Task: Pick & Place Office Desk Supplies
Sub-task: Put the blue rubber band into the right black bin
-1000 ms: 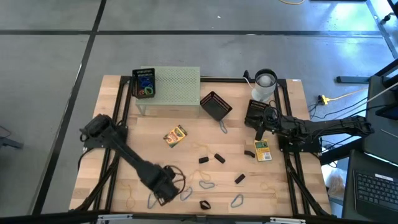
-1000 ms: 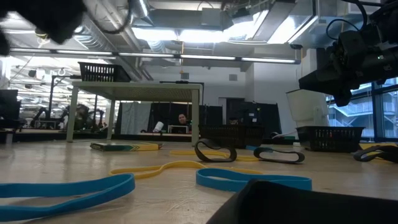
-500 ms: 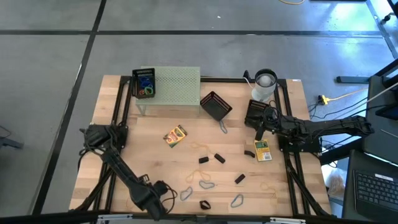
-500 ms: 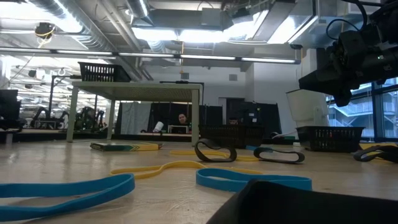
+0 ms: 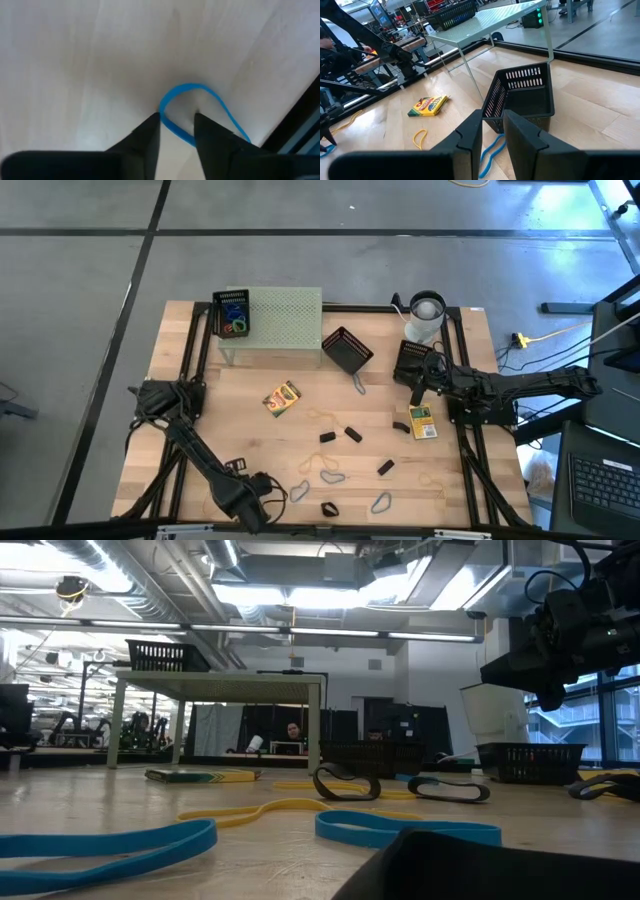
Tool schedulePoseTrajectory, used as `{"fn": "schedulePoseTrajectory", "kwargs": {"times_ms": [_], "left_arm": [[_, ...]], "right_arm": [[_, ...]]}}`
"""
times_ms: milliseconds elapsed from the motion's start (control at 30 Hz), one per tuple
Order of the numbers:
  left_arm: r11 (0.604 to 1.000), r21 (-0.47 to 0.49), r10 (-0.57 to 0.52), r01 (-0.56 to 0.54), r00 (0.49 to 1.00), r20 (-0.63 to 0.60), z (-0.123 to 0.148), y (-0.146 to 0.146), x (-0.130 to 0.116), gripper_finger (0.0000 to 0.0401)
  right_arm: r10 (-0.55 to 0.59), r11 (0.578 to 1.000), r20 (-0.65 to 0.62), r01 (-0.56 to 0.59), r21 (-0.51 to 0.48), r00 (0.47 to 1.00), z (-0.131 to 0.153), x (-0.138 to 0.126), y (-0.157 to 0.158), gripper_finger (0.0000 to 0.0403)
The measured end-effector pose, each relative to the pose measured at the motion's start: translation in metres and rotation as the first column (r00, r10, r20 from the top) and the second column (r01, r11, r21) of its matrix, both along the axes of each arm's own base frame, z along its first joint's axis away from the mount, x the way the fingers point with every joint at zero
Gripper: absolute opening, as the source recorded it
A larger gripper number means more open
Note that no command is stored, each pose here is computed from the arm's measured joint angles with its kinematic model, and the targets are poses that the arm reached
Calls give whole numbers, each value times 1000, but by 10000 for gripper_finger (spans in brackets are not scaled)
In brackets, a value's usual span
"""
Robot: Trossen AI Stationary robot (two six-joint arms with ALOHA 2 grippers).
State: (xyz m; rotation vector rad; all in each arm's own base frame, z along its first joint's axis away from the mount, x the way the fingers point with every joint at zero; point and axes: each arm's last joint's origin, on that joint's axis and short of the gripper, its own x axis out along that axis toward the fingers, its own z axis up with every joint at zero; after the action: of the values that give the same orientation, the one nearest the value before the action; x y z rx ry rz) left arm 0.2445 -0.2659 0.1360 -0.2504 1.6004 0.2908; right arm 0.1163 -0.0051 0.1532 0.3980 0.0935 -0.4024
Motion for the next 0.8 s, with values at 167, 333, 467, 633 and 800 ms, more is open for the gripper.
{"fn": "schedulePoseTrajectory", "kwargs": {"times_ms": [167, 333, 467, 633, 800], "left_arm": [[997, 2, -82, 82, 997, -13, -1, 10, 8, 29], [988, -5, -152, 152, 988, -24, -1, 17, 15, 5], [976, 3, -216, 216, 976, -13, 2, 21, 17, 3], [953, 209, -245, 218, 962, 117, 18, 37, 22, 2], [906, 395, -284, 153, 912, 297, 51, 50, 25, 3]], "right_arm": [[0, 1000, 0, 0, 0, 1000, 0, 0, 0, 82], [0, 1000, 0, 0, 1, 1000, 0, 0, 0, 82], [0, 1000, 2, 0, 4, 1000, 0, 0, 0, 82], [0, 1000, 2, 0, 4, 1000, 0, 0, 0, 82], [0, 1000, 1, 0, 3, 1000, 0, 0, 0, 82]]}}
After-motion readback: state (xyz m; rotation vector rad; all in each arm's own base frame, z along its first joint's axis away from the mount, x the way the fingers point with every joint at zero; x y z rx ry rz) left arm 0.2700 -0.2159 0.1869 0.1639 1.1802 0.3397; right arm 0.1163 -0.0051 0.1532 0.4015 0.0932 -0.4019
